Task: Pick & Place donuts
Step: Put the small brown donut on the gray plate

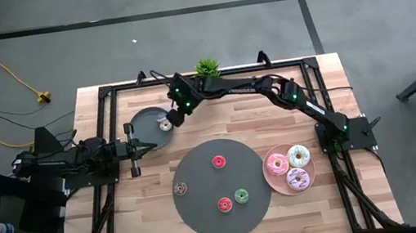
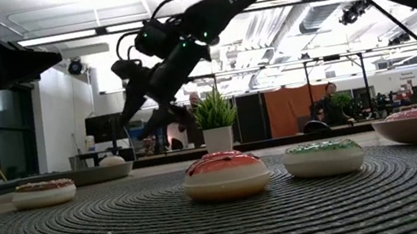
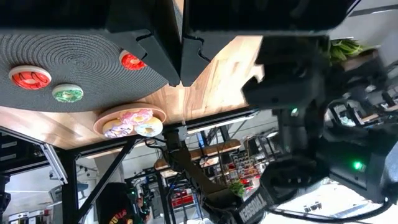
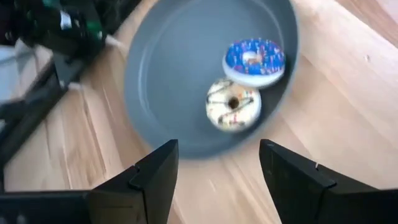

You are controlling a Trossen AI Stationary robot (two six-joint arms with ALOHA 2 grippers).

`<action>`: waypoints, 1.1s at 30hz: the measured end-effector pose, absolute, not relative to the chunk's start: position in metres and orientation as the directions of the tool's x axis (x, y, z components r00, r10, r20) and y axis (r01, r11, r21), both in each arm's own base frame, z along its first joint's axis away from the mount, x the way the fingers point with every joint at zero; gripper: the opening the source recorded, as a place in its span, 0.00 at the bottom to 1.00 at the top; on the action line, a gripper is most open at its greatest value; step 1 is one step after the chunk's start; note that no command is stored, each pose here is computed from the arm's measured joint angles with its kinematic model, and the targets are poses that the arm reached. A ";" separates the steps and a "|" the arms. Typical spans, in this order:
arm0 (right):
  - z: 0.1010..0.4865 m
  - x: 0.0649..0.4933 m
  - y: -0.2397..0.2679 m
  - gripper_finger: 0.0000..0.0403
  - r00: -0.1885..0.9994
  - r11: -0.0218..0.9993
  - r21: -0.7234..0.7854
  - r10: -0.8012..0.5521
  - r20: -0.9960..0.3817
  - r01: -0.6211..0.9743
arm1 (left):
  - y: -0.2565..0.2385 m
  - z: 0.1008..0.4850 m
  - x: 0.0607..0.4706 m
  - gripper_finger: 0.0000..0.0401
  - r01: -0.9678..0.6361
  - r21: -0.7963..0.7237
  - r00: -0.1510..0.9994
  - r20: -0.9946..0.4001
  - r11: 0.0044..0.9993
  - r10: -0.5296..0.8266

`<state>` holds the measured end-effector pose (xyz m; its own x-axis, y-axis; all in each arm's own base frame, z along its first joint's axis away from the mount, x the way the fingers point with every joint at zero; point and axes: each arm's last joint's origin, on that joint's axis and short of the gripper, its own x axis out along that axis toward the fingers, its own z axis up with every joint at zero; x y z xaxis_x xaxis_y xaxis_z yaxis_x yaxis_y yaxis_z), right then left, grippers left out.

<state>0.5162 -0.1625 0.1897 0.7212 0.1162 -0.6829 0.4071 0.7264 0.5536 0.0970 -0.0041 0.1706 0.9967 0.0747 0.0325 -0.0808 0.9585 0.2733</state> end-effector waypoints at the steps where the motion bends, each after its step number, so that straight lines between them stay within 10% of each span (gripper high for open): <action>1: 0.193 0.515 -0.161 0.54 0.715 0.740 0.542 0.118 -0.689 0.399 | -0.004 0.171 0.097 0.00 -0.081 0.273 0.997 0.032 0.959 0.075; 19: 0.241 0.476 -0.126 0.49 0.522 0.917 0.348 0.204 -0.828 0.194 | -0.004 0.171 0.097 0.00 -0.081 0.273 0.997 0.032 0.958 0.075; 33: 0.300 0.440 -0.094 0.08 0.463 0.957 0.285 0.233 -0.855 0.046 | -0.004 0.171 0.097 0.00 -0.081 0.273 0.997 0.032 0.959 0.075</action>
